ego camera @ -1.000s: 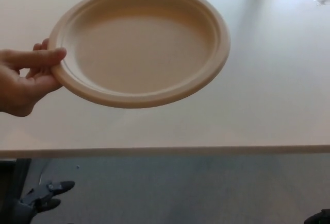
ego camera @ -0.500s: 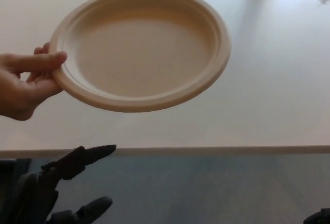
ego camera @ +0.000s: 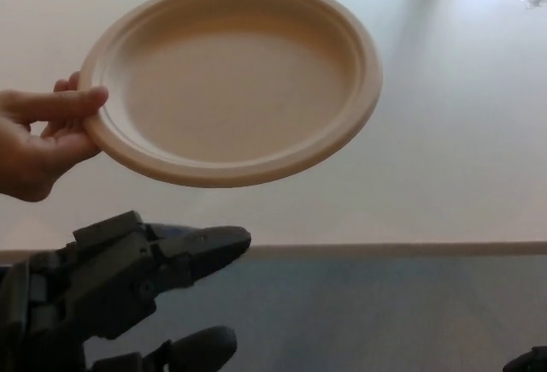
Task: A person passes a plate to the robot and the robot grabs it with its left hand and places it at the centre of the table infront of it
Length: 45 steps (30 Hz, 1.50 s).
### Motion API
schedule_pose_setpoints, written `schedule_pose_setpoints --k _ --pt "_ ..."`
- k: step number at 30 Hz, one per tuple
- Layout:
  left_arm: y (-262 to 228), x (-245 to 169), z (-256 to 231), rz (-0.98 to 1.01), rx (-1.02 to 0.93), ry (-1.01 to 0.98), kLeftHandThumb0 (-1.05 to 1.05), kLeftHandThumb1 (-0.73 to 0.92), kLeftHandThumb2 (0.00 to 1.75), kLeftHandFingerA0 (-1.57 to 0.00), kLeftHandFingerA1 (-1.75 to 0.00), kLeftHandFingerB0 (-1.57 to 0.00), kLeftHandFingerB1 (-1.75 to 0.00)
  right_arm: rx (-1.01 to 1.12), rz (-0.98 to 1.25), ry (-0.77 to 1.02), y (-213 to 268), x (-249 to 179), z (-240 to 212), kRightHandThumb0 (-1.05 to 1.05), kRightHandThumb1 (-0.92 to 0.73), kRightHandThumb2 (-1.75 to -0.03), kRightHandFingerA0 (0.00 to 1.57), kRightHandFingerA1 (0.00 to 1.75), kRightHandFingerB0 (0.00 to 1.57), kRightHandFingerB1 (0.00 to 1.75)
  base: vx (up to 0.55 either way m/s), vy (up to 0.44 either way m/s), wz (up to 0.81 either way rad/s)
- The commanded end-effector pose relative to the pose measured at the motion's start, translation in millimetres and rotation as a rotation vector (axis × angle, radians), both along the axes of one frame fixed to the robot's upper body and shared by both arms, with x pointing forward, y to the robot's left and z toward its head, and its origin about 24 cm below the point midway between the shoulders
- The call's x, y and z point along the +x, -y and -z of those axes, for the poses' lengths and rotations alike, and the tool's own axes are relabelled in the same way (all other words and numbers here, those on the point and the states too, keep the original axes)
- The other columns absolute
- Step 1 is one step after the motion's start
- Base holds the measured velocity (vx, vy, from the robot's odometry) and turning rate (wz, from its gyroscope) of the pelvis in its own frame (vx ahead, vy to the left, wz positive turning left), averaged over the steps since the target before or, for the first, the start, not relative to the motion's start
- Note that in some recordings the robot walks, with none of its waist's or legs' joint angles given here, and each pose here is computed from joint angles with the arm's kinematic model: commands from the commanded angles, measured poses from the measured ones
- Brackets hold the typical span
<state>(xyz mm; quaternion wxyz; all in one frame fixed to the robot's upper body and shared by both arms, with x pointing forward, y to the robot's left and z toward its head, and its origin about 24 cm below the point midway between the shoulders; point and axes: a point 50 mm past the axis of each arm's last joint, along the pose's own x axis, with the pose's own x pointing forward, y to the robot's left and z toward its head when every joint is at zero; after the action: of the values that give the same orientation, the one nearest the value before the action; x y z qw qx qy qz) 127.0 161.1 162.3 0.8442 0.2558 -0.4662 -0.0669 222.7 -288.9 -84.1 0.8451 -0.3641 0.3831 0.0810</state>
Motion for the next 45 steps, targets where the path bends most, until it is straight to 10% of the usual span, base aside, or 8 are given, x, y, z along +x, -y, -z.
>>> schedule_pose_setpoints --k 1,13,17,18,20,21,23,45 --pt "8.1 -37.6 -23.8 0.118 -0.040 0.286 -0.42 0.43 0.74 -1.02 -0.82 -0.57 -0.53 -0.016 -0.009 -0.020 7.5 -4.5 -0.6 -0.53 -0.66 -0.58 0.66 0.71 0.44 0.52 0.00 0.000 0.00" --pt "11.5 -40.7 -51.8 0.185 -0.190 0.339 -0.33 0.48 0.54 -0.95 -0.71 -0.64 -0.44 -0.020 0.003 -0.009 8.7 -0.4 -3.5 -0.51 -0.65 -0.58 0.69 0.75 0.44 0.53 0.00 0.000 0.00" --pt "13.1 -30.5 -54.6 0.102 -0.128 0.309 -0.38 0.42 0.69 -1.09 -1.06 -0.48 -0.48 -0.020 0.000 -0.011 8.8 -0.7 -3.4 -0.51 -0.65 -0.58 0.68 0.73 0.43 0.52 0.00 0.000 0.00" --pt "13.3 -25.9 -56.4 0.074 -0.094 0.345 -0.31 0.51 0.56 -0.99 -0.63 -0.48 -0.37 -0.019 0.001 -0.010 8.8 -0.8 -3.4 -0.52 -0.65 -0.58 0.70 0.75 0.44 0.52 0.00 0.000 0.00" --pt "12.7 -17.4 -58.4 0.026 -0.045 0.350 -0.43 0.45 0.73 -1.03 -0.83 -0.38 -0.45 -0.020 -0.001 -0.011 8.7 -1.9 -2.7 -0.52 -0.65 -0.58 0.70 0.75 0.44 0.53 0.00 0.000 0.00" --pt "9.7 -13.8 -56.7 0.020 0.007 0.347 -0.38 0.50 0.56 -0.45 -0.36 -0.43 -0.34 -0.021 -0.005 -0.011 8.5 -2.4 -2.4 -0.52 -0.65 -0.58 0.72 0.77 0.44 0.53 0.00 0.000 0.00" --pt "3.4 -9.5 -53.8 -0.024 0.125 0.387 -0.49 0.42 0.67 -0.30 -0.41 -0.40 -0.43 -0.024 -0.007 -0.011 9.1 -2.8 -2.5 -0.52 -0.65 -0.58 0.71 0.75 0.44 0.52 0.00 0.000 0.00" --pt "10.6 16.6 -33.5 -0.216 0.525 0.085 -0.56 0.36 0.70 -0.05 -0.28 -0.09 -0.44 -0.028 -0.013 -0.011 9.3 -2.0 -3.2 -0.50 -0.66 -0.58 0.73 0.75 0.47 0.52 0.00 0.000 0.00"
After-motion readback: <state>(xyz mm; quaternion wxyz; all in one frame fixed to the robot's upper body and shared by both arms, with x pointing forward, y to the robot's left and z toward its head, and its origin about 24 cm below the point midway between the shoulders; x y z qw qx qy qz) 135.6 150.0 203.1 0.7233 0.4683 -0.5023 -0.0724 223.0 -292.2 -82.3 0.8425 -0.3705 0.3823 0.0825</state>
